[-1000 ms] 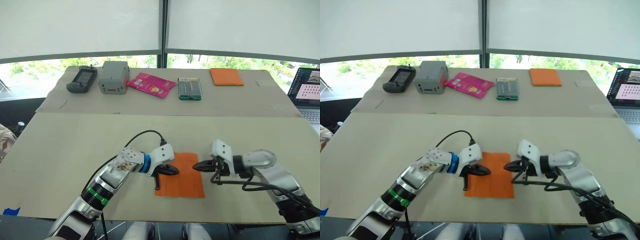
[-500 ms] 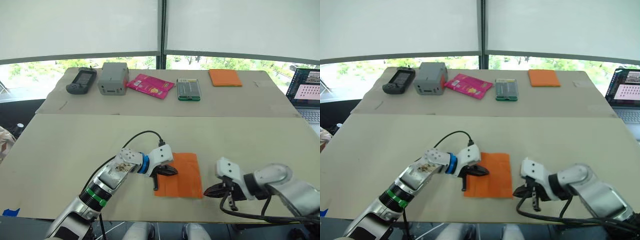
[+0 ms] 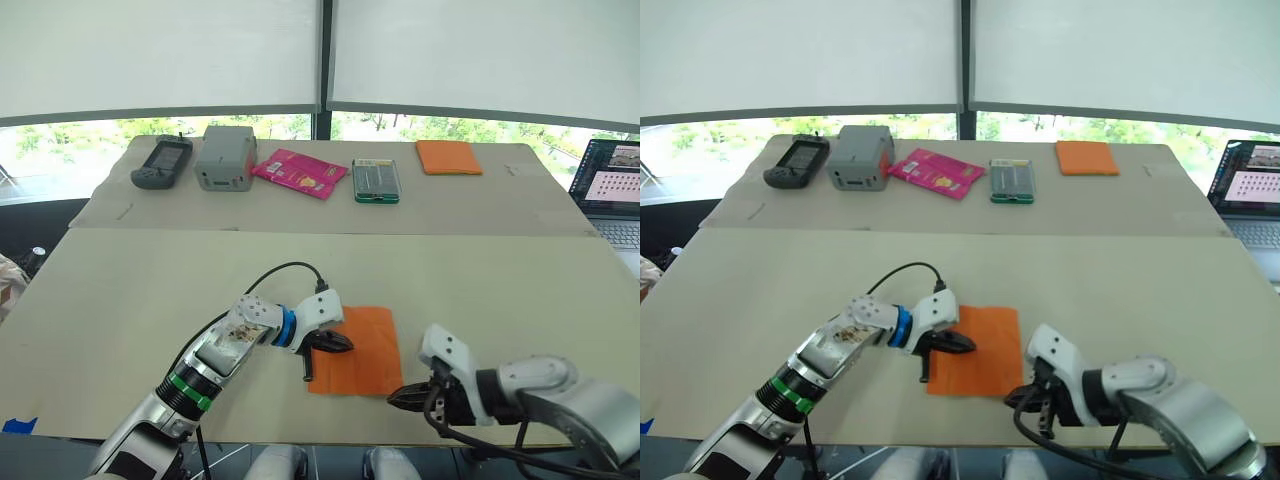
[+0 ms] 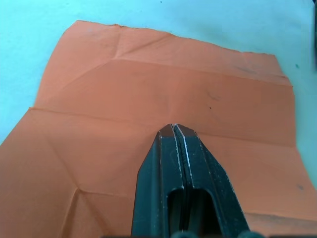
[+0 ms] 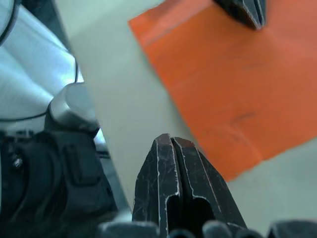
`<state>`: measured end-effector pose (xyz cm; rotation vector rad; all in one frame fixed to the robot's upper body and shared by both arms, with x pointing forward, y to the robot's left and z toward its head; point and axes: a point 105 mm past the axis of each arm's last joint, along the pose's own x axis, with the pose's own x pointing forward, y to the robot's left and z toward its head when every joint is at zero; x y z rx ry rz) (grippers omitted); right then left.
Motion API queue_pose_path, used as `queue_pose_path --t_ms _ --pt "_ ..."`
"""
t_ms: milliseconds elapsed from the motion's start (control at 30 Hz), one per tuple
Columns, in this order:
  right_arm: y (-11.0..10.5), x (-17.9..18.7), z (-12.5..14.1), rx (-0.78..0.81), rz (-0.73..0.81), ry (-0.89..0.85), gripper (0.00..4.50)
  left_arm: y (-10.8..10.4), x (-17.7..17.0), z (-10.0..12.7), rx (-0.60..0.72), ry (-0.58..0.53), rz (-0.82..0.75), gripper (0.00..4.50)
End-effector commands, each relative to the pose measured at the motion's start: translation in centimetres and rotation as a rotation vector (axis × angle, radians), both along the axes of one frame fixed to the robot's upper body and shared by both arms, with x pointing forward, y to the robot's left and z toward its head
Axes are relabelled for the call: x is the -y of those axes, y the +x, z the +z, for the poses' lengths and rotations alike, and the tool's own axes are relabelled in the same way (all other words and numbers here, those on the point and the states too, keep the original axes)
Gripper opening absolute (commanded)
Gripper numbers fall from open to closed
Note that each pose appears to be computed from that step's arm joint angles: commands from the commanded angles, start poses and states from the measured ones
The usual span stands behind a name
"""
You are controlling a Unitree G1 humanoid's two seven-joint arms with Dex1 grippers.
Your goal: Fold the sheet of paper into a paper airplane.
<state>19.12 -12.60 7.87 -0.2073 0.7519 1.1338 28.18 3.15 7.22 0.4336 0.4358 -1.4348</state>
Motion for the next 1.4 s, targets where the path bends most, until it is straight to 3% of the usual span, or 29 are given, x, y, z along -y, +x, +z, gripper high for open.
queue_pose_path --t_ms 33,167,267,400,533,633,867,1167,1400 --pt "-0.1 0.4 1.0 0.036 -0.031 -0.001 0.05 -0.2 -1.7 -0.8 -0.082 0.037 0.032 0.00" --pt "-0.1 1.9 1.9 0.050 -0.052 -0.020 0.05 -0.3 -1.9 1.4 -0.109 -0.026 0.027 0.00" --pt "-0.2 2.4 2.0 0.052 -0.063 -0.041 0.05 -0.6 -2.4 2.1 -0.114 -0.008 0.015 0.00" --pt "-0.3 2.5 1.6 0.054 -0.078 -0.048 0.05 -0.8 -3.6 1.2 -0.100 0.074 0.023 0.00" --pt "0.1 2.4 1.6 0.065 -0.087 -0.061 0.05 -1.0 -3.1 -1.8 -0.081 0.173 0.012 0.00" --pt "0.2 2.2 1.6 0.064 -0.090 -0.058 0.05 -1.7 -2.3 -2.8 -0.113 0.168 0.002 0.00" --pt "-1.8 -1.0 0.5 -0.050 -0.151 0.110 0.05 -1.9 -3.1 -3.0 -0.135 0.179 0.029 0.00" --pt "-0.7 -0.6 -1.5 -0.024 -0.418 0.033 0.05 -2.3 -2.9 -2.9 -0.163 0.174 -0.018 0.00" --pt "-0.5 -1.0 -0.5 0.069 -0.519 0.108 0.05 -2.5 -2.9 -2.8 -0.172 0.192 -0.069 0.00"
